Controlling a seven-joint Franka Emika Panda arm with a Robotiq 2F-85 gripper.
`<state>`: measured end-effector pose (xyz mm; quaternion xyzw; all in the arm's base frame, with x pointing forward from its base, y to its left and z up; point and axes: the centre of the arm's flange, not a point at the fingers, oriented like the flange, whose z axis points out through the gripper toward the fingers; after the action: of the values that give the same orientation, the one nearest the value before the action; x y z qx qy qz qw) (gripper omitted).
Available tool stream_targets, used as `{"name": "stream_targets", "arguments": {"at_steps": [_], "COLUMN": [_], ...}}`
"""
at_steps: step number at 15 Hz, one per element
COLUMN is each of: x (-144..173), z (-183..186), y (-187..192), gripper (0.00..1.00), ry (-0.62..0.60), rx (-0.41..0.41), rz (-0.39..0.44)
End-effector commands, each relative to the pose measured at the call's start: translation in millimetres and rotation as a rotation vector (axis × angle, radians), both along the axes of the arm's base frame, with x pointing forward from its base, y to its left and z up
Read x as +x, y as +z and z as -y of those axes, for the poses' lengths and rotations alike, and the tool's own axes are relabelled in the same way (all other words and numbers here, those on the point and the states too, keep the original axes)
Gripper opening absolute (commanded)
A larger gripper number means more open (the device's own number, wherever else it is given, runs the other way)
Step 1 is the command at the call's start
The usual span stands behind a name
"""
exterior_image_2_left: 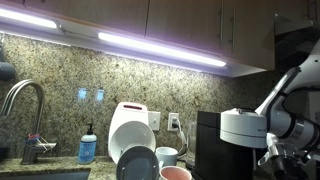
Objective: Place the cup holder on the coffee machine
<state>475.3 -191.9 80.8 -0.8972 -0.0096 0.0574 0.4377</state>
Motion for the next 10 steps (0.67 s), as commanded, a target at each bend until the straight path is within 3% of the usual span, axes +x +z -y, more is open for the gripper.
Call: {"name": "stream_targets", "arguments": {"at_steps": [1,5,10], "x": [-1,3,12], "z": [4,19,30], "y": [13,27,24], "gripper": [0.05,0.05,0.05], "ry": [0.012,-0.001,-0.024], "rx": [0.077,0.165,0.175], "rz": [0.012,0.012,0.005]}}
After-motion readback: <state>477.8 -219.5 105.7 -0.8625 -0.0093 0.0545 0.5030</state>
